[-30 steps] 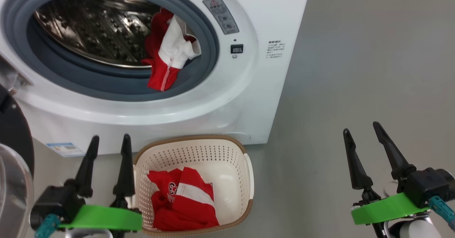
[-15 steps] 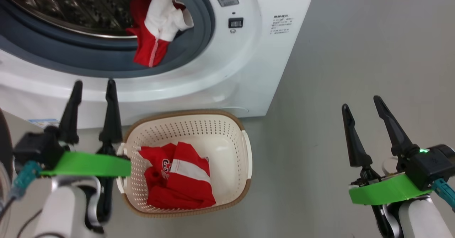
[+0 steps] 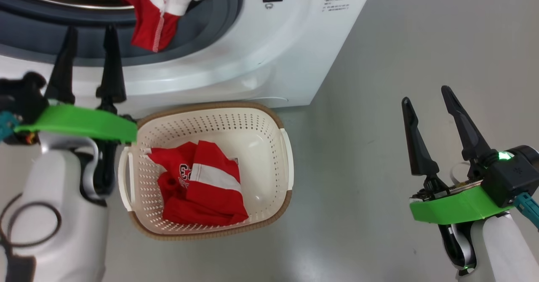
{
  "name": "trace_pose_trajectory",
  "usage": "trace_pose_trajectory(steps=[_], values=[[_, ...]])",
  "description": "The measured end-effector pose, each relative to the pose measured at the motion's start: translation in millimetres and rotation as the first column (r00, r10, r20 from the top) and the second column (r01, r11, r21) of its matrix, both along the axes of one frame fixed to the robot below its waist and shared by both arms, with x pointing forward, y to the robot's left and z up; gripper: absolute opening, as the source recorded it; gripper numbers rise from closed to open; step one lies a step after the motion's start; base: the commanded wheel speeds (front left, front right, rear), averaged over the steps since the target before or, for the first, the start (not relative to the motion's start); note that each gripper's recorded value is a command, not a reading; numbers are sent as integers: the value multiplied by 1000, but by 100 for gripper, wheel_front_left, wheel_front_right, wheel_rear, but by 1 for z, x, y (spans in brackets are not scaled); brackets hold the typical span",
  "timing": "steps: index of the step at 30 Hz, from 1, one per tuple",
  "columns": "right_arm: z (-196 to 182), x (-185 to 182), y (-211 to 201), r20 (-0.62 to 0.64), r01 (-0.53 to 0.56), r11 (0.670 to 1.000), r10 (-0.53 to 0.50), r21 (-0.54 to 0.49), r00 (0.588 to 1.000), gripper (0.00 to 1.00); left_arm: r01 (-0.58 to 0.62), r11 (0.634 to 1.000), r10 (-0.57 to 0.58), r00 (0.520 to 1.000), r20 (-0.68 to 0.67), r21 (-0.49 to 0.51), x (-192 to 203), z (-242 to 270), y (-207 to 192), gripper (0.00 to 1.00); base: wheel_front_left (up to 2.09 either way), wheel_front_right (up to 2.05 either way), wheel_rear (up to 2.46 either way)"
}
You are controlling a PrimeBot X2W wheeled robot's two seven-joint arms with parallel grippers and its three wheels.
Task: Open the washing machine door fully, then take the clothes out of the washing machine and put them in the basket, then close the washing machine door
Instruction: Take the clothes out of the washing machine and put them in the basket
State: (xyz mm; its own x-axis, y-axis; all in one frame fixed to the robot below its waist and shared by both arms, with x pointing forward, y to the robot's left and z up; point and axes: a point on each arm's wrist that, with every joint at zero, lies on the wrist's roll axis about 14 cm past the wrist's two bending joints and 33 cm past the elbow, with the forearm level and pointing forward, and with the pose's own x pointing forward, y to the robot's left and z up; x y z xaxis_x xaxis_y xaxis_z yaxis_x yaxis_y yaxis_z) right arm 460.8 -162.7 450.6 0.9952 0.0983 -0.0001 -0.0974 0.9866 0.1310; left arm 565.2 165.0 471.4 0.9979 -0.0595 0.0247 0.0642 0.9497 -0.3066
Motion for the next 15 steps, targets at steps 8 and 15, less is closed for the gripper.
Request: trace_pose_trajectory(steps=[8, 15], values=[[-15, 7, -6, -30, 13, 1000, -13, -8, 999, 100, 13, 999, -16, 998, -57, -41, 38, -13, -4, 100, 0, 0, 0], [-23, 8, -15, -51, 35, 999, -36, -22, 998, 100, 50, 983, -78, 984, -158, -174, 70, -23, -22, 100, 0, 0, 0]])
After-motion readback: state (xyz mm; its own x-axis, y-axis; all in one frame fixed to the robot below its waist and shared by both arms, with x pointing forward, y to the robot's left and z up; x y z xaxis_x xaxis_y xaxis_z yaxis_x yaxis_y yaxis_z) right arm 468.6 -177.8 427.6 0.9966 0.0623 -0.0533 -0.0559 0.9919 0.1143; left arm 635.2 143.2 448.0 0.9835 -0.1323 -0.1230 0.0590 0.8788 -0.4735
